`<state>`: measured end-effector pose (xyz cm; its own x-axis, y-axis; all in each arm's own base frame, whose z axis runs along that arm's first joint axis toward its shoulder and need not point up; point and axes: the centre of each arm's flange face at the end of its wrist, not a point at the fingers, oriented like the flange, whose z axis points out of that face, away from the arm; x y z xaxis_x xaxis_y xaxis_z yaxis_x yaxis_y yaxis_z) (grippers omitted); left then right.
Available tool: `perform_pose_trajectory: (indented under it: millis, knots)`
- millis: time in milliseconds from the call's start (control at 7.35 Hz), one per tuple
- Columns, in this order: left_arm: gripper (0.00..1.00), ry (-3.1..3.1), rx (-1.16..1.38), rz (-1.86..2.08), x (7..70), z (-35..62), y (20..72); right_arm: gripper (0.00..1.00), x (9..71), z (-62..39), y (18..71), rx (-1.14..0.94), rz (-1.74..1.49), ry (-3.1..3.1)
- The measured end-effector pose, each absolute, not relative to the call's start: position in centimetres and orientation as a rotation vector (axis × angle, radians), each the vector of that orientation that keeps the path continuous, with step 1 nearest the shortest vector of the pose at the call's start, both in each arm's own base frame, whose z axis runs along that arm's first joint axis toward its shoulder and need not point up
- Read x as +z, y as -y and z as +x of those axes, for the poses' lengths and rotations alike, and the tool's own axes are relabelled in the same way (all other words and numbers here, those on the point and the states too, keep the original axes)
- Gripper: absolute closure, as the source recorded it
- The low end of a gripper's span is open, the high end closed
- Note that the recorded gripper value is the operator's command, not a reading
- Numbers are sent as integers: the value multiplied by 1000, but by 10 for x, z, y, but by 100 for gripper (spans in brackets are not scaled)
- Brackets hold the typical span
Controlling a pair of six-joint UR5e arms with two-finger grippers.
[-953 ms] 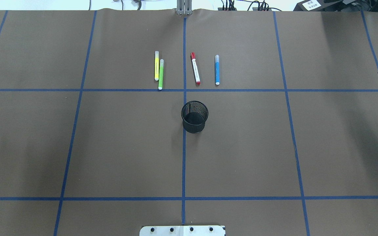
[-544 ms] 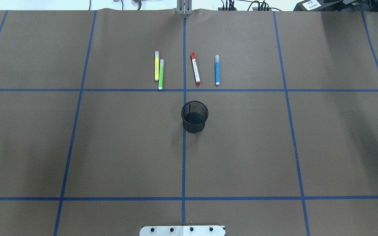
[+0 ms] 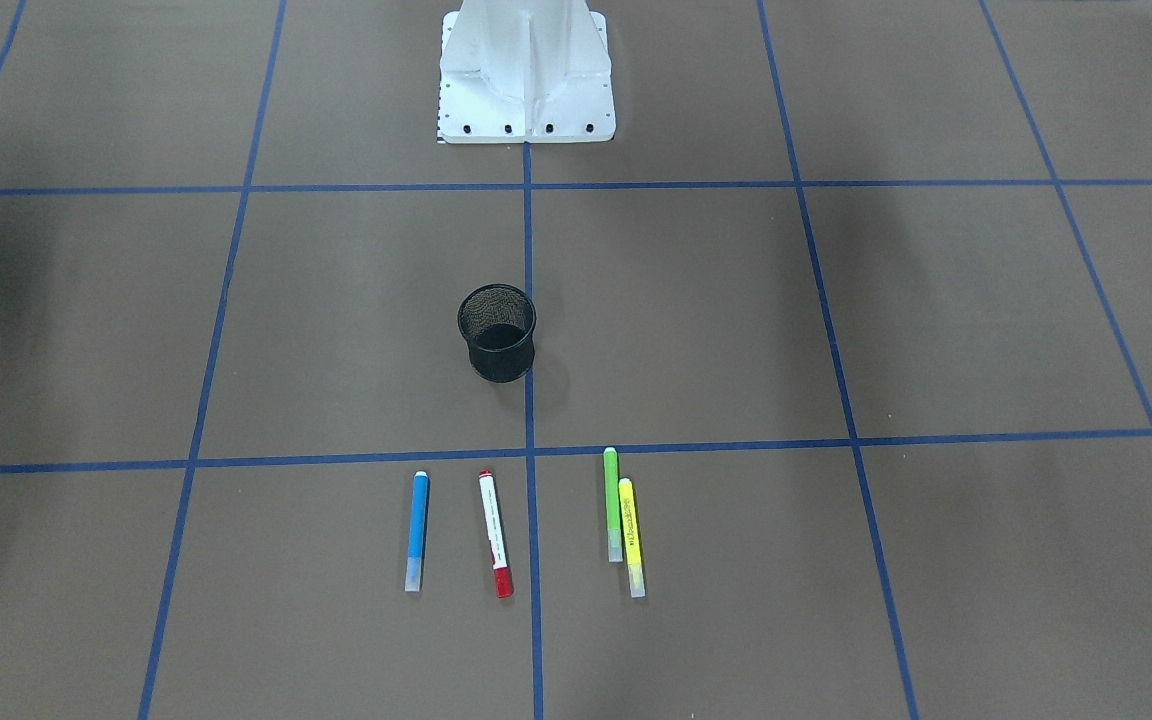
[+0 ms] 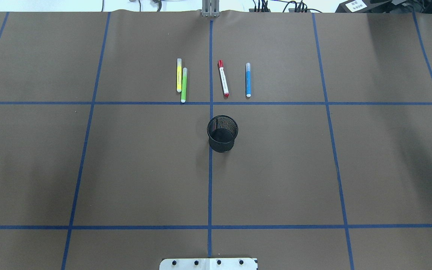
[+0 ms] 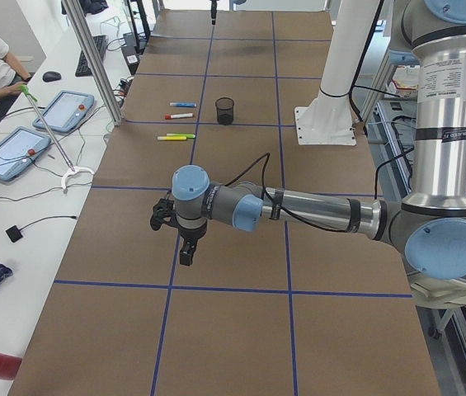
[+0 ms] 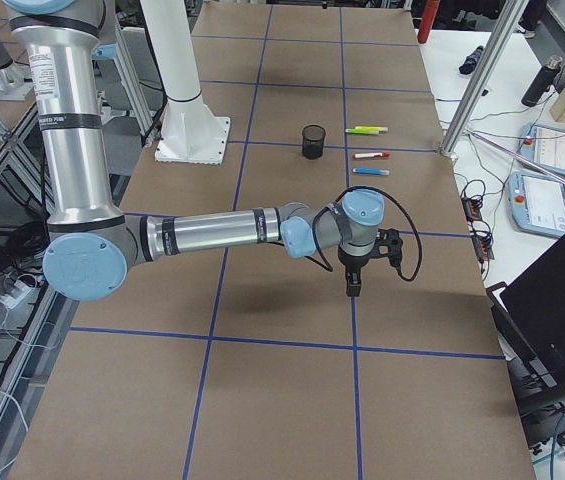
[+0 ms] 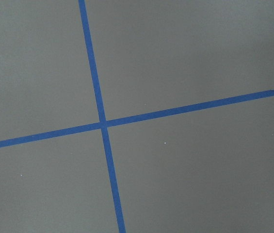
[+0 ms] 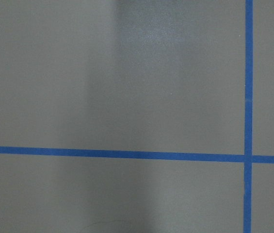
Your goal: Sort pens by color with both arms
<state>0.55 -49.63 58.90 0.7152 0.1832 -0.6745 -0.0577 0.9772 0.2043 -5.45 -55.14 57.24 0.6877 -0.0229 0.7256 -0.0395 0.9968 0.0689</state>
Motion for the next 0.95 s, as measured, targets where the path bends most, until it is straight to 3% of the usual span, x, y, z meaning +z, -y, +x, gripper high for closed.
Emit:
perform_pose_trajectory:
  millis: [953]
  knots:
    - [0, -763, 143, 194, 580, 6, 504, 1, 575, -56, 555, 11, 76, 810]
